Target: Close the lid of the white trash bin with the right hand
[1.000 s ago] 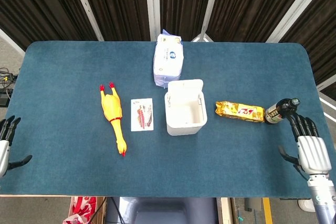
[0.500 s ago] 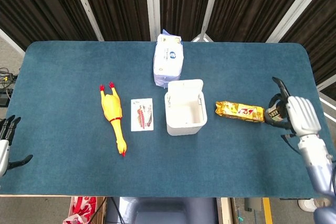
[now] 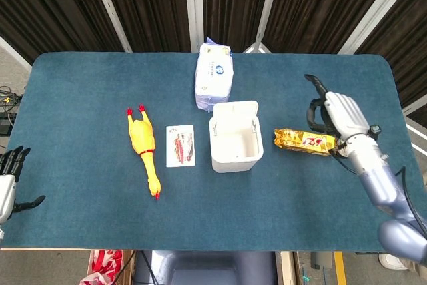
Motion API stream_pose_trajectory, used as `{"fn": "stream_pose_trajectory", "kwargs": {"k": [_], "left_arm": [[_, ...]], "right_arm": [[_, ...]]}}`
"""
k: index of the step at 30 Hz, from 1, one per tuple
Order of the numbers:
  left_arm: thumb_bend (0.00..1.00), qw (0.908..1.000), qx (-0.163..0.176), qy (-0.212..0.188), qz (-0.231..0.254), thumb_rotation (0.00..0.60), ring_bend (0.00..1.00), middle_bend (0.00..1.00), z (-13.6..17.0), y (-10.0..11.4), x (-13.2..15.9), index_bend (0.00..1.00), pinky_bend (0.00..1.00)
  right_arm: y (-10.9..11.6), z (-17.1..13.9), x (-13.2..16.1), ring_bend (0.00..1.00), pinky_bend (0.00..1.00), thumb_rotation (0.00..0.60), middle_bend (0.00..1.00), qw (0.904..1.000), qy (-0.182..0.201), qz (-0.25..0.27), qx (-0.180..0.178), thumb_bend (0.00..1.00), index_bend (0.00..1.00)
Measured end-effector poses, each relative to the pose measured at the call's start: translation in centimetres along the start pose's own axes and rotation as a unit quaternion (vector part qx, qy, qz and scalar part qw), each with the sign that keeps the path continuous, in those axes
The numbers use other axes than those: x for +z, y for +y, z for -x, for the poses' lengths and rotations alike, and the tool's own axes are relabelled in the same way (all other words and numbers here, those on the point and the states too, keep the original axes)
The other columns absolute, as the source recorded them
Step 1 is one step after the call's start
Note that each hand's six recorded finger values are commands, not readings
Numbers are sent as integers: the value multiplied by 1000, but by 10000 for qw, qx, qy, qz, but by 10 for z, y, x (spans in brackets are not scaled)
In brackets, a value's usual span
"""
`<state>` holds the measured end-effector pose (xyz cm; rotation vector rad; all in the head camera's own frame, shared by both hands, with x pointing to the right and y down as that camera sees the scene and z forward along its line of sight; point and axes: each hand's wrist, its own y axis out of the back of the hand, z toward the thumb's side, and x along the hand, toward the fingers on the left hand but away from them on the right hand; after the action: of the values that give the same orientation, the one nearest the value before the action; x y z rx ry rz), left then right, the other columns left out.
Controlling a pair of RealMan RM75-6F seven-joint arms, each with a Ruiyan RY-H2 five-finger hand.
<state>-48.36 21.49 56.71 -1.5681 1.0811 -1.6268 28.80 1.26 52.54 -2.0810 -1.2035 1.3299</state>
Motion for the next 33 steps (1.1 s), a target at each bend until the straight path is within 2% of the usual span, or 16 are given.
{"fn": "stream_pose_trajectory", "kwargs": {"k": [6,14,25,33], "left_arm": [[0,10000,-25,-9,52,600,0,0,-1,0,0,0,0],[0,10000,-33,-5,83,600,0,0,0,1,-2,0,0],[0,9999,-54,14,85,600,0,0,-2,0,-2,0,0],[0,9999,-48,14,99,600,0,0,-1,1,-2,0,0]], "right_arm": [[-14,18,25,826,795,600,684,9995,-25,147,289,680,116],[-36,26,35,826,795,600,684,9983,-161,124,545,680,220],[-56,30,59,826,794,600,684,9968,-4,254,758,681,227],[-69,19,78,826,795,600,684,9945,207,231,999,682,227]]}}
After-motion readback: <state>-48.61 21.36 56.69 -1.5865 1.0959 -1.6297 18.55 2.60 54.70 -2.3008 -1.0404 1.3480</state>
